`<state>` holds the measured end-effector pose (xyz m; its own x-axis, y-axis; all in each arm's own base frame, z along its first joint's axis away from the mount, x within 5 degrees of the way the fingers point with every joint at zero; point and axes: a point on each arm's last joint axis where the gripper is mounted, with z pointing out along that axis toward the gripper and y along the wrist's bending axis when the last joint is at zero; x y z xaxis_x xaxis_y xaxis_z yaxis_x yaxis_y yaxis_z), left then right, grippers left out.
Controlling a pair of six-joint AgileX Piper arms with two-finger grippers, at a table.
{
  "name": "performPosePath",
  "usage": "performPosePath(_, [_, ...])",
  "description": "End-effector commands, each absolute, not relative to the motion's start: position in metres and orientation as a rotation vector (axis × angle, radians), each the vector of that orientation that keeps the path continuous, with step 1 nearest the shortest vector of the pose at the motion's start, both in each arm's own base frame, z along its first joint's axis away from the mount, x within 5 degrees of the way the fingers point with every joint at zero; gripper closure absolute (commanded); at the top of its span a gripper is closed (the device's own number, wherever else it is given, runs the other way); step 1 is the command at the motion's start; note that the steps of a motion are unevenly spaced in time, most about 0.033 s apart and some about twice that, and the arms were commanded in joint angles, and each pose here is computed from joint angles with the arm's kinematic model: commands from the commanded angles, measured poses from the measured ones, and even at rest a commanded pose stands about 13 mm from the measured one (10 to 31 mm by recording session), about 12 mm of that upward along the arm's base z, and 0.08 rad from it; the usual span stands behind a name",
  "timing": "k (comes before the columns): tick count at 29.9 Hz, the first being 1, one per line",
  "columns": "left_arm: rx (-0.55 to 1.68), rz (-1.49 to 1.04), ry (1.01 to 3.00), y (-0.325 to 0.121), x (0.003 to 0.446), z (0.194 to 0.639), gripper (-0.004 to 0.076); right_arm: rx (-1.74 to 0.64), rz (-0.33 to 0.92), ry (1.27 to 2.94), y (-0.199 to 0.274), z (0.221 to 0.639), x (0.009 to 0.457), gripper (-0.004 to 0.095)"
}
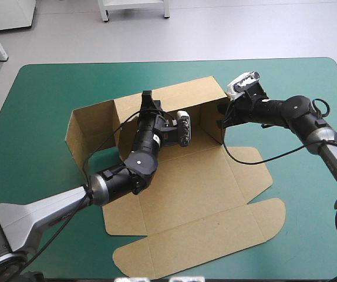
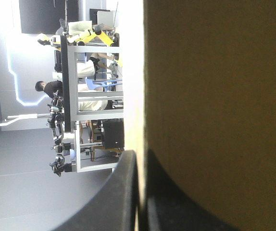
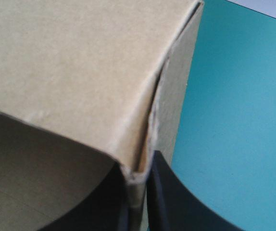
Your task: Fold the box
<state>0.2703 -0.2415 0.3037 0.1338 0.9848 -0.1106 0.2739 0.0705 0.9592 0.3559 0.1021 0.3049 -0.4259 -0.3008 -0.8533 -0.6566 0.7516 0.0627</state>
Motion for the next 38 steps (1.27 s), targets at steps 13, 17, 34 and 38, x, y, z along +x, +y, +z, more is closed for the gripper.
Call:
performPosePath(13, [1.352,0.637,1.279,-0.257,0.239,0.339,0.0527,-0.755,0.563,1.974,0.110,0.331,0.343,0.0925])
performPosePath(17, [1.345,0.419,1.278,-0.264,0.218,0.351,0.0436,-0.740,0.564,1.979,0.109,0.331,0.343,0.0925])
performPosePath(34, [0.863,0.289,1.368,-0.188,0.241,0.447,0.0440,-0.706,0.522,2.022,0.106,0.329,0.345,0.0925])
performPosePath(38, [0.662,0.365,1.452,-0.138,0.270,0.464,0.0440,-0.688,0.522,2.047,0.105,0.327,0.345,0.0925])
